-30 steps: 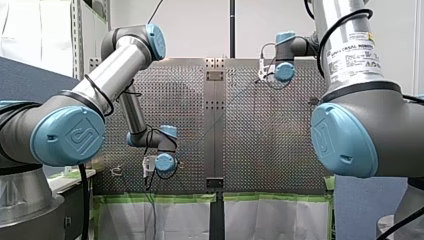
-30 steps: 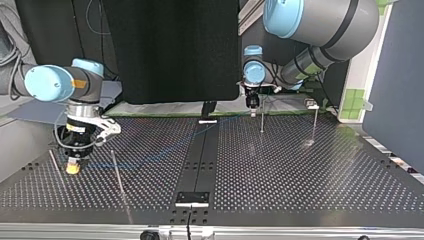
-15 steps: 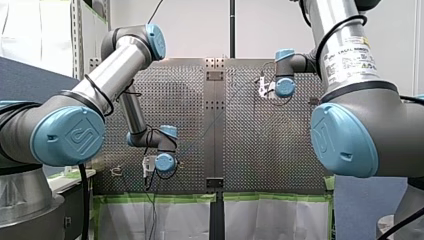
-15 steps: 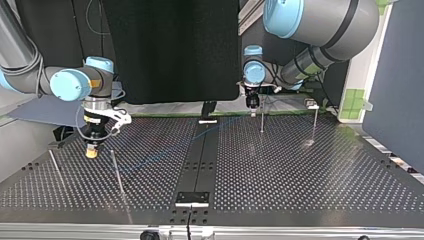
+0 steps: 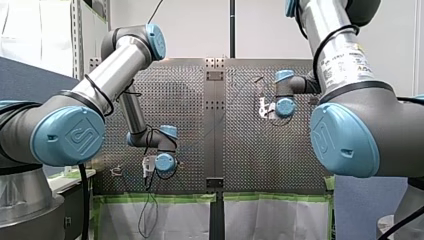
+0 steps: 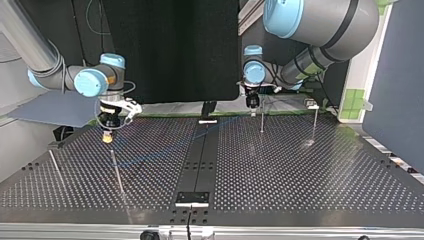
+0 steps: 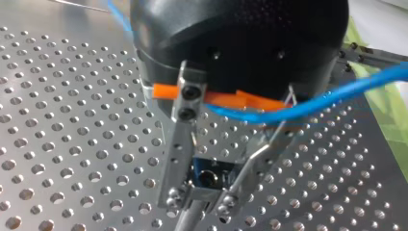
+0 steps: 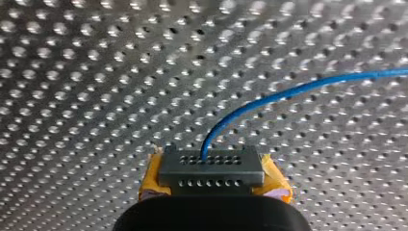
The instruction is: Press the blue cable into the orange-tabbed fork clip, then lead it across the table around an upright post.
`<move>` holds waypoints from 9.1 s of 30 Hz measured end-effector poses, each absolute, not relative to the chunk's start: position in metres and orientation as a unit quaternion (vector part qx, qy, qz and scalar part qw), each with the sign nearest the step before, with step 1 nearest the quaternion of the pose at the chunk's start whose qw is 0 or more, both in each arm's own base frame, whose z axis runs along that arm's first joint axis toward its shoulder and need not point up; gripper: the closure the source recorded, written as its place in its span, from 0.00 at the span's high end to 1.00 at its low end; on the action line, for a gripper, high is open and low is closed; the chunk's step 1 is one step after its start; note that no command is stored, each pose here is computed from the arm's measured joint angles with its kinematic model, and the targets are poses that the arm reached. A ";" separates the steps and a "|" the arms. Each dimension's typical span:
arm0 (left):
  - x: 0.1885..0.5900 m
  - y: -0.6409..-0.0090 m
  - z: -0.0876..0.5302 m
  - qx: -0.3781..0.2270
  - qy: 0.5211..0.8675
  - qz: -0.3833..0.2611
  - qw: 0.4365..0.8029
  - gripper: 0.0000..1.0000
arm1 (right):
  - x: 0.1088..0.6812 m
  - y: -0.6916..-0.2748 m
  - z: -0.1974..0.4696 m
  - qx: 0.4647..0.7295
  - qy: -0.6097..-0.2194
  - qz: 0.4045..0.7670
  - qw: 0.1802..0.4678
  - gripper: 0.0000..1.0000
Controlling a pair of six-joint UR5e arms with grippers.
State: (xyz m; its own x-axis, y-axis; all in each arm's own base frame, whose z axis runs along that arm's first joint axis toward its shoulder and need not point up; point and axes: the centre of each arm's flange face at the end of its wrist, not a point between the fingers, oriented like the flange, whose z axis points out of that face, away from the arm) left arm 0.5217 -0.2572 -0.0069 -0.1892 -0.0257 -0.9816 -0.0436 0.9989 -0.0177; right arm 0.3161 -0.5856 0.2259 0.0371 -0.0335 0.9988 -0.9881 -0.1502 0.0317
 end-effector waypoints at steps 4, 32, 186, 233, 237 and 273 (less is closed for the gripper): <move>0.522 -0.257 -0.007 -0.022 0.771 0.007 0.636 1.00 | 0.316 -0.586 0.211 0.556 -0.463 0.516 0.459 0.00; 0.522 -0.260 -0.007 -0.059 0.771 -0.043 0.632 1.00 | 0.315 -0.587 0.151 0.575 -0.470 0.496 0.450 0.00; 0.529 -0.256 0.007 -0.074 0.799 0.065 0.593 1.00 | 0.184 -0.568 -0.178 0.566 -0.589 0.370 0.442 0.00; 0.535 -0.277 0.013 -0.109 0.797 -0.093 0.587 1.00 | 0.191 -0.587 -0.197 0.584 -0.569 0.395 0.423 0.00; 0.537 -0.280 0.027 -0.110 0.790 -0.103 0.594 1.00 | 0.192 -0.587 -0.197 0.585 -0.569 0.396 0.421 0.00; 0.526 -0.321 0.137 -0.073 0.757 -0.171 0.627 1.00 | 0.195 -0.585 -0.197 0.586 -0.568 0.398 0.419 0.00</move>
